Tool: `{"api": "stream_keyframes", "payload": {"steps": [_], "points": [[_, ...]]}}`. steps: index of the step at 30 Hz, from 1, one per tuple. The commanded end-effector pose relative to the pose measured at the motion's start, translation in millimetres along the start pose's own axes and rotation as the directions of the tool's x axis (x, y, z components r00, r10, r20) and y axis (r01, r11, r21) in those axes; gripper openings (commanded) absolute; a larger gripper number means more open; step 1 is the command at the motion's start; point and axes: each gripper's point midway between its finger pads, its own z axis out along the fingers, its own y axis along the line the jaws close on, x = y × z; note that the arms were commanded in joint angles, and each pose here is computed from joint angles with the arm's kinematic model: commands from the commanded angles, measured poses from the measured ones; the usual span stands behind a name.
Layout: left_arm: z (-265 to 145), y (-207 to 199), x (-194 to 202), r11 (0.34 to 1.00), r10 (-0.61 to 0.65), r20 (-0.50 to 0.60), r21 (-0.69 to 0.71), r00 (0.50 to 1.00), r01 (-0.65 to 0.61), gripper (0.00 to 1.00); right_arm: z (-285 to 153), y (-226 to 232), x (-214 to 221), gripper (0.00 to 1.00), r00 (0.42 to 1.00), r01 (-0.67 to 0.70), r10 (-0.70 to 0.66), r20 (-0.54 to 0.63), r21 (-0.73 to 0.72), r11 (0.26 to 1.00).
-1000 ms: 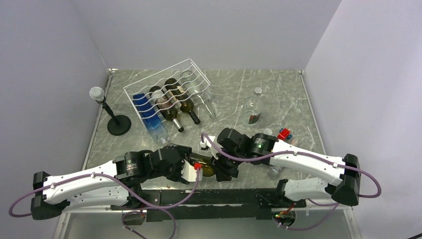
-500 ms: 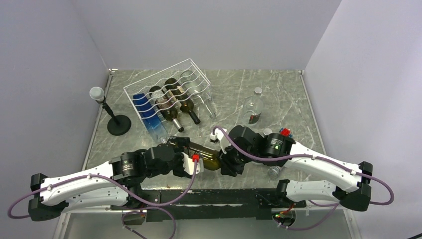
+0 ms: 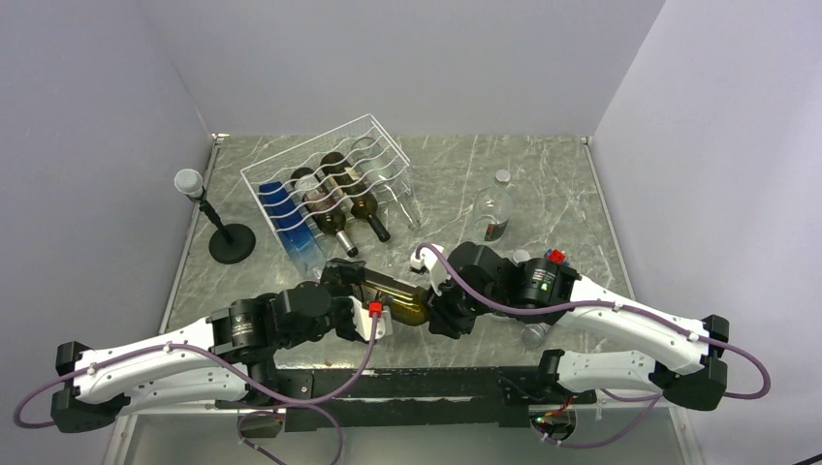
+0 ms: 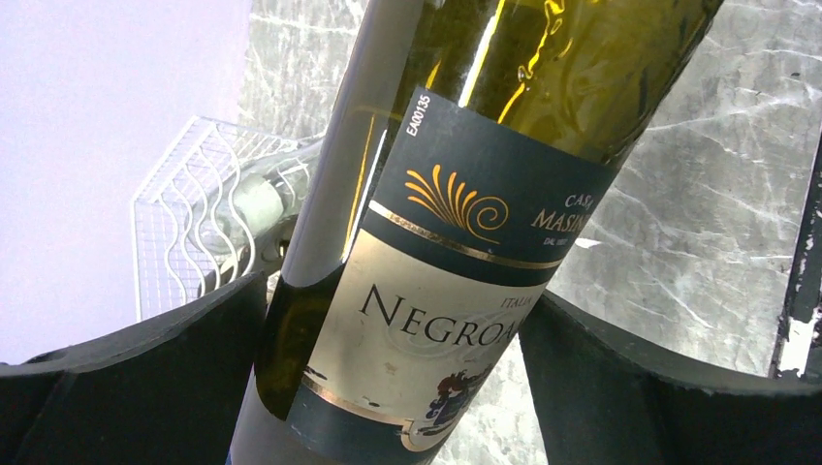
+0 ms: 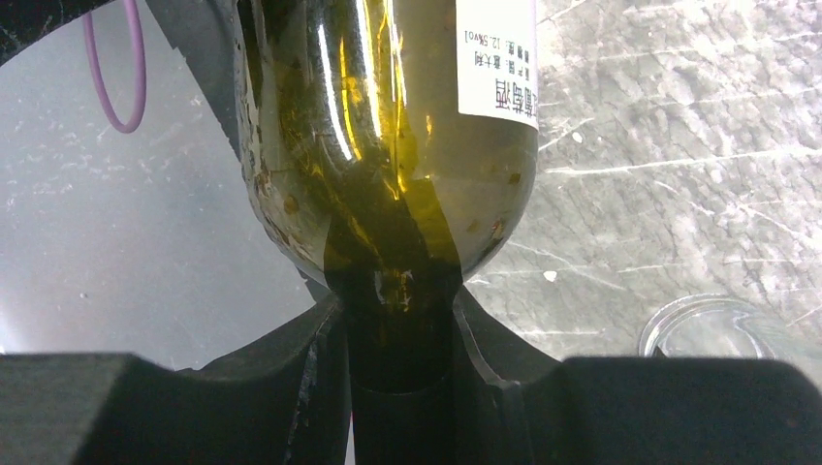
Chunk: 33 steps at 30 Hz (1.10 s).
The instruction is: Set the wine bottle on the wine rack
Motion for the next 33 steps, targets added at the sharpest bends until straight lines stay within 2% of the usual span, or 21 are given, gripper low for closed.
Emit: {"api": "stream_keyframes", "payload": {"steps": [1, 3, 7, 14, 33], "points": [[-9.1, 25.9, 0.7, 0.991, 0.006, 0.013, -0.137, 1.000, -0.004, 0.99, -16.5, 4.3, -41.2, 0.00, 0.987, 0.001, 0.001, 0.163, -0.017, 1.000], [-8.1, 25.6, 2.3, 0.990, 0.039, 0.004, -0.135, 0.999, -0.039, 0.99, -10.8, 8.7, -39.4, 0.00, 0.989, 0.011, -0.004, 0.148, -0.043, 0.999], [-4.8, 10.0, 5.3, 0.993, 0.109, -0.007, -0.039, 0.994, -0.110, 0.99, -7.1, 13.5, -42.5, 0.00, 0.990, 0.016, -0.005, 0.144, -0.070, 0.997], [-7.1, -7.7, 4.9, 0.988, 0.135, -0.003, 0.082, 0.991, -0.134, 0.99, -11.7, 7.1, -52.9, 0.00, 0.987, 0.004, 0.000, 0.162, -0.024, 1.000], [-21.7, -1.2, 5.6, 0.994, 0.099, 0.026, 0.041, 0.995, -0.100, 0.99, -10.0, -2.8, -58.5, 0.00, 0.985, -0.025, 0.019, 0.174, 0.035, 0.999]]}}
